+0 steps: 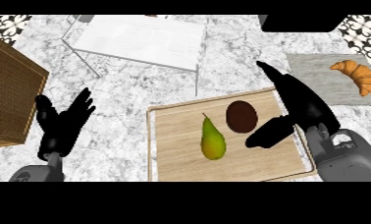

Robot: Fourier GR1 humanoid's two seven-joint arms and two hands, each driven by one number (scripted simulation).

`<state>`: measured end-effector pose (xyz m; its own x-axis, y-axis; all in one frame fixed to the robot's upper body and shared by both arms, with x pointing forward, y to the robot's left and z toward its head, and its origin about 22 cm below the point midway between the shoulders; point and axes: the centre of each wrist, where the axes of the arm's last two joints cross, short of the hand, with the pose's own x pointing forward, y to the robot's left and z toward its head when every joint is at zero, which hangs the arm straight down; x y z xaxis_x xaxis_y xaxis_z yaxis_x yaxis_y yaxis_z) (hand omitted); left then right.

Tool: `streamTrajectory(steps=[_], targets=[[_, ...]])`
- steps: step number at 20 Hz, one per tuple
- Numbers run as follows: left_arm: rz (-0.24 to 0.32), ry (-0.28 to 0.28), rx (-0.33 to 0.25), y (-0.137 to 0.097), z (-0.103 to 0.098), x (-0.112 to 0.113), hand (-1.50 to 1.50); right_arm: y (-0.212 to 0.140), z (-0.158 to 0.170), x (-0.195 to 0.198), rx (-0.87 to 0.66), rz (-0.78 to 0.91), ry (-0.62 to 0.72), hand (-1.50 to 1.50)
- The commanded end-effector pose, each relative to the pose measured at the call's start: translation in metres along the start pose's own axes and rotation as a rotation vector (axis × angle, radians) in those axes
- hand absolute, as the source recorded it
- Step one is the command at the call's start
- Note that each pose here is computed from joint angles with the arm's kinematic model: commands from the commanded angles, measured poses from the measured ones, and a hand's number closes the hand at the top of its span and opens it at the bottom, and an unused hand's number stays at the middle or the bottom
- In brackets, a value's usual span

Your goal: Pick the cupcake from the tray and place it in the tiered shelf

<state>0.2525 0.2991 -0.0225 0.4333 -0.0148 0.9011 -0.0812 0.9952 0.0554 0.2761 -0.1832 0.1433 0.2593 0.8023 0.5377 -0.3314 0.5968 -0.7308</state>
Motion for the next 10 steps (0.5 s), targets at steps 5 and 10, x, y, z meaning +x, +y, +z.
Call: streamTrajectory(steps=[5, 10], targets=[[0.013, 0.001, 0.009, -0.017, -0.005, -0.001, 0.00, 0.026, 0.004, -0.004, -0.039, 0.055, 0.102, -1.50], [0.017, 0.000, -0.009, 0.014, 0.001, -0.001, 0.00, 0.041, -0.010, -0.002, -0.042, 0.073, 0.116, -1.50]])
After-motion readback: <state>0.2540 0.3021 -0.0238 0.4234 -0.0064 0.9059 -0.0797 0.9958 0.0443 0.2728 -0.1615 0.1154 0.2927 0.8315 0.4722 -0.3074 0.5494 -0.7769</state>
